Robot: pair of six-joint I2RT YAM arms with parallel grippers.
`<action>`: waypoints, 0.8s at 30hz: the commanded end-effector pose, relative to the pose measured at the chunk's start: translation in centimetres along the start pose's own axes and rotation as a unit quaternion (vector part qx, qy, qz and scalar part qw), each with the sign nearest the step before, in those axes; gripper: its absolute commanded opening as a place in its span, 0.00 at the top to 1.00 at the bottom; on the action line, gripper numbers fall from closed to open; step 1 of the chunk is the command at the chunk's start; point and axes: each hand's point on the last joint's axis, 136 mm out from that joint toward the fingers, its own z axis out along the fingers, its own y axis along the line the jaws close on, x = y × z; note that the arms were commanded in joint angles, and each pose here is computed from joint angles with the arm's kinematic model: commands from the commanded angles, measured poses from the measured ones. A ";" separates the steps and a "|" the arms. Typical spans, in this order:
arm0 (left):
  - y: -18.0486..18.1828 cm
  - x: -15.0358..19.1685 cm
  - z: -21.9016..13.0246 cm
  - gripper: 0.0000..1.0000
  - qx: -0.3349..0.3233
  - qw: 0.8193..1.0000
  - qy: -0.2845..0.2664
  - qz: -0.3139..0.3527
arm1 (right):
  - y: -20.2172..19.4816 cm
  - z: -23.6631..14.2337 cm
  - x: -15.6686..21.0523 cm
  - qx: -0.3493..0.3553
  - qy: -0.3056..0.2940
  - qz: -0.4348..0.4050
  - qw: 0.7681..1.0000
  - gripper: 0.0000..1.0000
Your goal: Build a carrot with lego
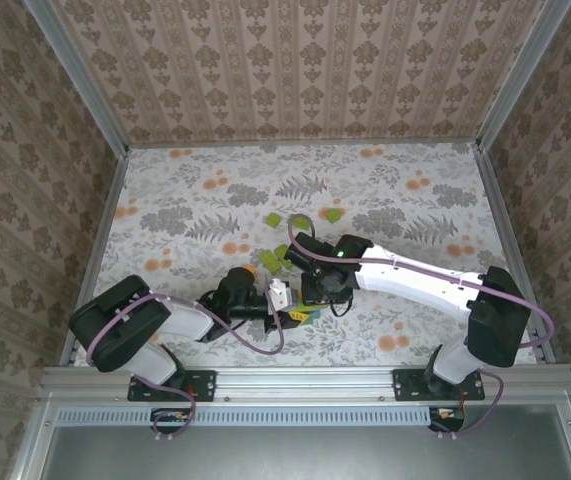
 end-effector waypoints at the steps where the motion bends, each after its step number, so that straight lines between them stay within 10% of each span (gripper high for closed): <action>1: 0.1 4.2 0.3 0.77 -0.011 0.997 0.078 -0.025 | -0.9 4.0 4.0 0.032 0.084 -0.009 0.996 0.56; 24: 0.2 4.4 0.5 0.77 -0.011 0.996 0.084 -0.029 | 0.4 1.3 2.9 -0.021 0.047 -0.010 0.999 0.48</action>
